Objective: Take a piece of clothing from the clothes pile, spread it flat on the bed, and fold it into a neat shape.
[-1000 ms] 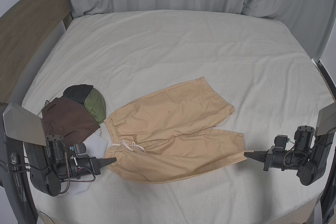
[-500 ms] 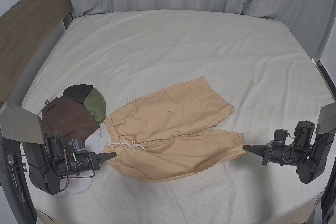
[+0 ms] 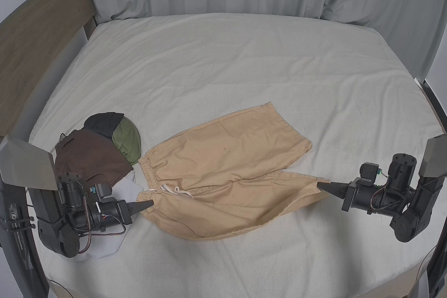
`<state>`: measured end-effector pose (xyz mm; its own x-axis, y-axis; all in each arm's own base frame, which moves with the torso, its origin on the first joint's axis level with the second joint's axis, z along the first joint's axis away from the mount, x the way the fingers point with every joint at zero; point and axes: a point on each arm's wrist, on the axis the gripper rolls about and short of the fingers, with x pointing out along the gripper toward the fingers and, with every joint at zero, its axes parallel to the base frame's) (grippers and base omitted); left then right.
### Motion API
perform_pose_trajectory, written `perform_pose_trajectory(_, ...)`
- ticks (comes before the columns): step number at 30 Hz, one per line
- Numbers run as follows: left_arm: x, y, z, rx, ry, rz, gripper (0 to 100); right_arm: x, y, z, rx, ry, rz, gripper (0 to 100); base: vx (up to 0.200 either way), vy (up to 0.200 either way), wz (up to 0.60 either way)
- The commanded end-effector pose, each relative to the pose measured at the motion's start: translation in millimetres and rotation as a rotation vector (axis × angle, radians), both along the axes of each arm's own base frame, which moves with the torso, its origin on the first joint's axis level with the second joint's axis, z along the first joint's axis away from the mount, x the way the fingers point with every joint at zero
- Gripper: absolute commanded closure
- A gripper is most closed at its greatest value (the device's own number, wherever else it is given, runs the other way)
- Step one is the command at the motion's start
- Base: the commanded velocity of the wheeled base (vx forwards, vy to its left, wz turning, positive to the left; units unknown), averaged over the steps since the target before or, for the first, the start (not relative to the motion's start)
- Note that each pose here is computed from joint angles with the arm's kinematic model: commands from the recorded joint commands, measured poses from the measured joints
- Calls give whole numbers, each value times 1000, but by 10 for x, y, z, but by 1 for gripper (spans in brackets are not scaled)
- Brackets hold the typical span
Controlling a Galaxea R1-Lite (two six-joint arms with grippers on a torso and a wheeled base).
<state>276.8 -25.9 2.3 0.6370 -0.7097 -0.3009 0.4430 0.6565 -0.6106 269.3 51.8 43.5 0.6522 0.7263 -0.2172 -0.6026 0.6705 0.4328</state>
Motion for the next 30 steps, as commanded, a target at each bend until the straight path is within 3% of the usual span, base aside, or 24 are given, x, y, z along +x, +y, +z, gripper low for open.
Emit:
perform_pose_trajectory(1, 9, -1, 1, 0, -3, 1, 100, 78, 31, 82, 8, -44, -20, 100, 0, 0, 0)
perform_pose_trajectory(8, 30, -6, 6, 3, -4, 25, 100, 180, 83, 181, 54, -64, -36, 100, 0, 0, 0)
perform_pose_trajectory(30, 82, -24, 37, 7, -21, 55, 100, 330, 118, 358, 81, -149, -53, 100, 0, 0, 0)
